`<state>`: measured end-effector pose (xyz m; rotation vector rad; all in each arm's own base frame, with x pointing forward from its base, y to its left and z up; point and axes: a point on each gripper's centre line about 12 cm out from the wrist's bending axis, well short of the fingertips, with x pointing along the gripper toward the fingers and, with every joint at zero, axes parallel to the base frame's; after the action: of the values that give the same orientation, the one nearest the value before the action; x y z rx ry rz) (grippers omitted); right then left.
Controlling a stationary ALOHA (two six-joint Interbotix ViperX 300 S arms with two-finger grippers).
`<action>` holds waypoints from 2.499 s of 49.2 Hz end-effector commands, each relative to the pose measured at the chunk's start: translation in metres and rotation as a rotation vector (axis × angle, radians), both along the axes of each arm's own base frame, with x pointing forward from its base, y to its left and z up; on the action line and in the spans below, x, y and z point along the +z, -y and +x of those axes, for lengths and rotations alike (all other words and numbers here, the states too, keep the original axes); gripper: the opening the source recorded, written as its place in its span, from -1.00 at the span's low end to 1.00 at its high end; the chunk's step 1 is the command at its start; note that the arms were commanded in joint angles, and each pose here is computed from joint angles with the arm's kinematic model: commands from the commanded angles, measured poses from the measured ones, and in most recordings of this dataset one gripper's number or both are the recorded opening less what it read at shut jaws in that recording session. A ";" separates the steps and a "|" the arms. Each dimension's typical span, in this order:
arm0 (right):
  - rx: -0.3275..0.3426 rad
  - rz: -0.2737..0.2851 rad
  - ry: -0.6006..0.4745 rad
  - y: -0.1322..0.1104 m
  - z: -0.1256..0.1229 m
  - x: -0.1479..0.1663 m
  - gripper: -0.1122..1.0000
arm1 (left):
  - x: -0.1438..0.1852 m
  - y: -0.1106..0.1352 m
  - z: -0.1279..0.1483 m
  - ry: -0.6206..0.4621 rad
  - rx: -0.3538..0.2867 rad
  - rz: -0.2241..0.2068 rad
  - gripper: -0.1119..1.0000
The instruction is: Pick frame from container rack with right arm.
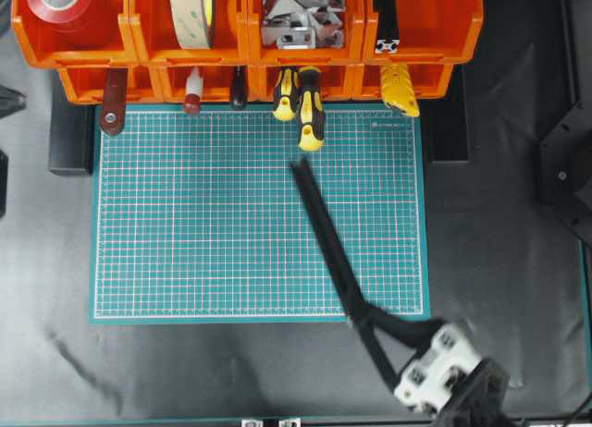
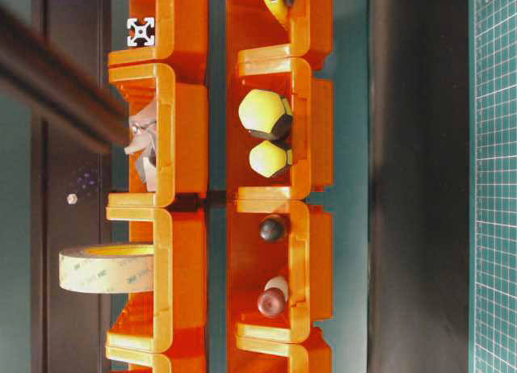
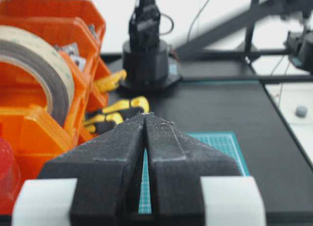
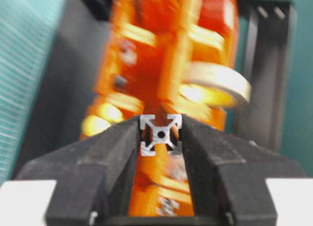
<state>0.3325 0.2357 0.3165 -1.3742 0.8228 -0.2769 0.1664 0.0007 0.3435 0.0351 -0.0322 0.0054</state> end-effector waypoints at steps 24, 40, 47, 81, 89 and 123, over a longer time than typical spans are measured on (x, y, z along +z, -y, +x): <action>0.171 0.090 -0.228 0.033 0.017 -0.100 -0.34 | 0.014 0.003 -0.001 0.043 -0.020 0.001 -0.80; 0.087 0.138 -0.255 0.083 0.057 -0.127 -0.34 | 0.014 0.004 -0.001 0.046 -0.026 0.003 -0.80; 0.067 0.145 -0.262 0.092 0.067 -0.136 -0.34 | 0.015 0.005 -0.001 0.048 -0.028 0.003 -0.80; 0.028 0.403 -0.289 0.085 0.065 -0.177 -0.34 | 0.013 0.005 -0.001 0.037 -0.027 0.007 -0.80; 0.047 0.471 -0.308 0.078 0.063 -0.186 -0.31 | 0.013 0.005 -0.002 0.037 -0.027 0.006 -0.80; -0.204 0.884 -0.026 0.091 0.055 -0.132 0.65 | 0.009 0.005 -0.003 0.008 -0.031 0.003 -0.80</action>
<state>0.3870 0.1531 0.1423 -0.5858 1.0441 0.0059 0.1637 -0.0040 0.3431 0.0363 -0.0174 -0.0228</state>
